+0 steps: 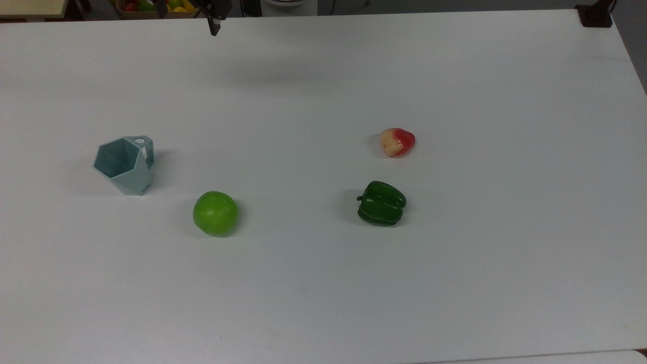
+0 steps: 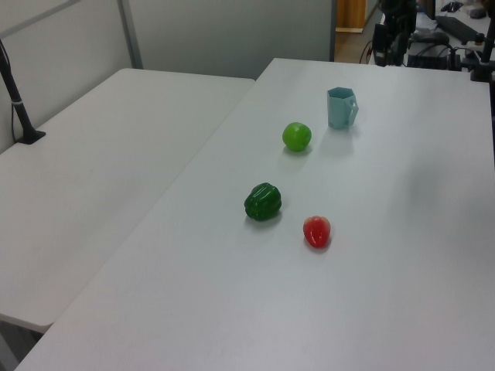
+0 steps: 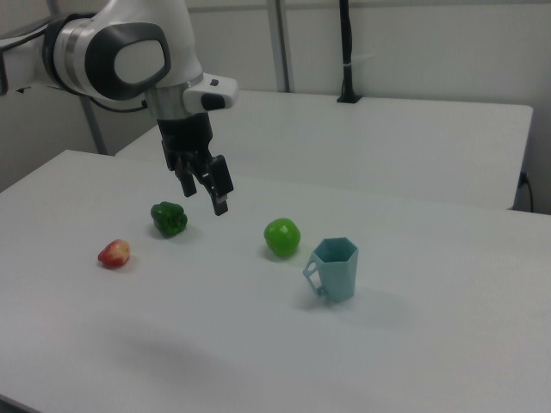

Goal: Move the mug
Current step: 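Move the open gripper toward the teal hexagonal mug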

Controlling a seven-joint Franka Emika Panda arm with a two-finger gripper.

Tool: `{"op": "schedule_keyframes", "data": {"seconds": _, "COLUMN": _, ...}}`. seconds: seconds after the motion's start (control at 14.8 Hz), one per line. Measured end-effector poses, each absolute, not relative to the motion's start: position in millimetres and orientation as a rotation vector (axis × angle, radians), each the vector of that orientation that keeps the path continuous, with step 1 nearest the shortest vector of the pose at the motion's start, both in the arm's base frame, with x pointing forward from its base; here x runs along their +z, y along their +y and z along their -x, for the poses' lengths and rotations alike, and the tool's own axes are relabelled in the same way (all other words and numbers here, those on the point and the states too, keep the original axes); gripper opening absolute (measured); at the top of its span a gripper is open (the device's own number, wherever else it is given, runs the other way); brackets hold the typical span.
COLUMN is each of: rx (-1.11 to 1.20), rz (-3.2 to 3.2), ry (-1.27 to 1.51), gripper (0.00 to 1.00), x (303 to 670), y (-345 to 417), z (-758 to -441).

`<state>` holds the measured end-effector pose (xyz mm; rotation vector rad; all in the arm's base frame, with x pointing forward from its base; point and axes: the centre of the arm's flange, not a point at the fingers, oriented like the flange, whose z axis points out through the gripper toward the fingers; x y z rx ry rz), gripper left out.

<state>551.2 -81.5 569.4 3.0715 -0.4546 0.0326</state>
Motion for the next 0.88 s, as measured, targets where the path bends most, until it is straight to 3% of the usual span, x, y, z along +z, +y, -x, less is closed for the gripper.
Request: {"op": "schedule_keyframes", "data": {"seconds": 0.88, "rx": 0.036, "rz": -3.069, "ry": -0.468, "gripper": 1.0, "x": 570.8, "y": -87.1, "z": -550.2}}
